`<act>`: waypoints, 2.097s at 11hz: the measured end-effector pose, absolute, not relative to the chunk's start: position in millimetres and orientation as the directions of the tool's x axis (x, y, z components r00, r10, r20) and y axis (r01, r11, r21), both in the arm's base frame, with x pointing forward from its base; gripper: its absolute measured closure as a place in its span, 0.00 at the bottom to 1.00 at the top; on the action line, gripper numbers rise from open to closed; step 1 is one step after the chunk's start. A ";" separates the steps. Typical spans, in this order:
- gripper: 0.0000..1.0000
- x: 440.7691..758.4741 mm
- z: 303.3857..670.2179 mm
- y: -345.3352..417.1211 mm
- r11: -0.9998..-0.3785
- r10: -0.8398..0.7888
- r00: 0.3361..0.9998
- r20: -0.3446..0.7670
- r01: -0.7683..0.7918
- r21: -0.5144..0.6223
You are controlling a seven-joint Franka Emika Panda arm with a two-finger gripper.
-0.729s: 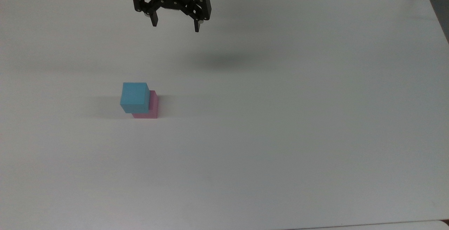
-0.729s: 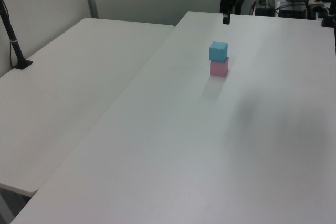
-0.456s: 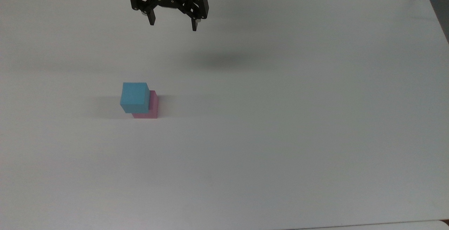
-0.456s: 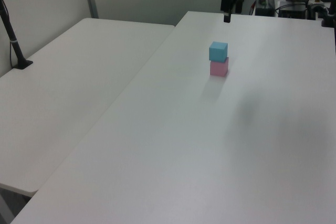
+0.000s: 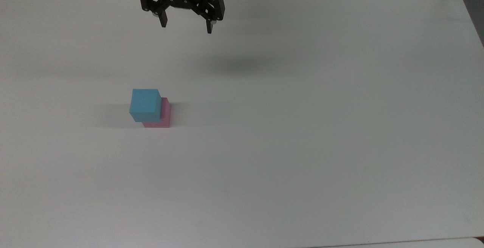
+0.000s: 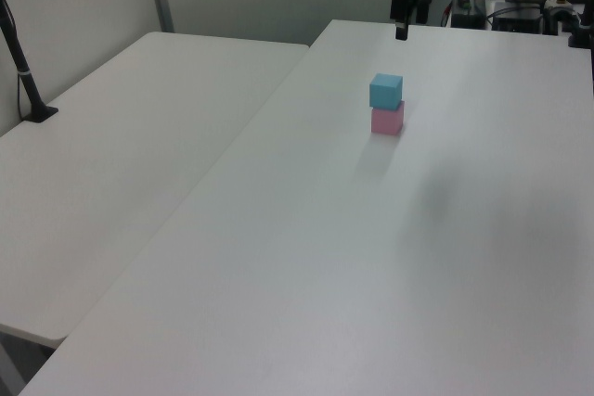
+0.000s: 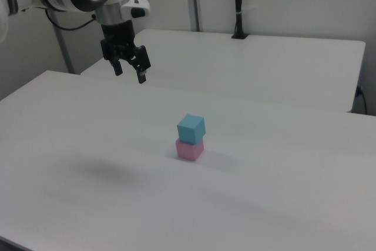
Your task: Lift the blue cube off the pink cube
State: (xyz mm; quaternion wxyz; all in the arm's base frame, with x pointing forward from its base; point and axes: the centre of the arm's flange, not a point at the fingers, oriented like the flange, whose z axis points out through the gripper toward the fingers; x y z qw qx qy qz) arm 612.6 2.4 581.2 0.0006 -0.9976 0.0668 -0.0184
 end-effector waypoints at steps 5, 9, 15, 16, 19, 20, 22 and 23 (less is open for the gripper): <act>0.00 615.8 567.0 -3.5 -0.997 -0.077 0.997 0.017 -0.078 0.028; 0.00 644.6 517.2 -48.8 -0.996 -0.051 0.998 0.034 -0.054 0.069; 0.00 684.7 404.1 -86.4 -0.990 -0.011 1.000 0.013 -0.013 0.143; 0.00 687.2 398.0 -90.2 -0.989 -0.014 1.000 0.021 -0.017 0.145; 0.39 690.2 391.3 -91.9 -0.989 -0.013 0.999 0.029 -0.017 0.146; 0.41 690.7 392.3 -90.5 -0.989 -0.011 0.999 0.032 -0.015 0.145; 0.41 692.8 395.7 -75.3 -0.990 0.009 0.999 0.038 0.004 0.139; 0.41 694.9 398.0 -50.0 -0.991 0.030 0.999 0.044 0.024 0.134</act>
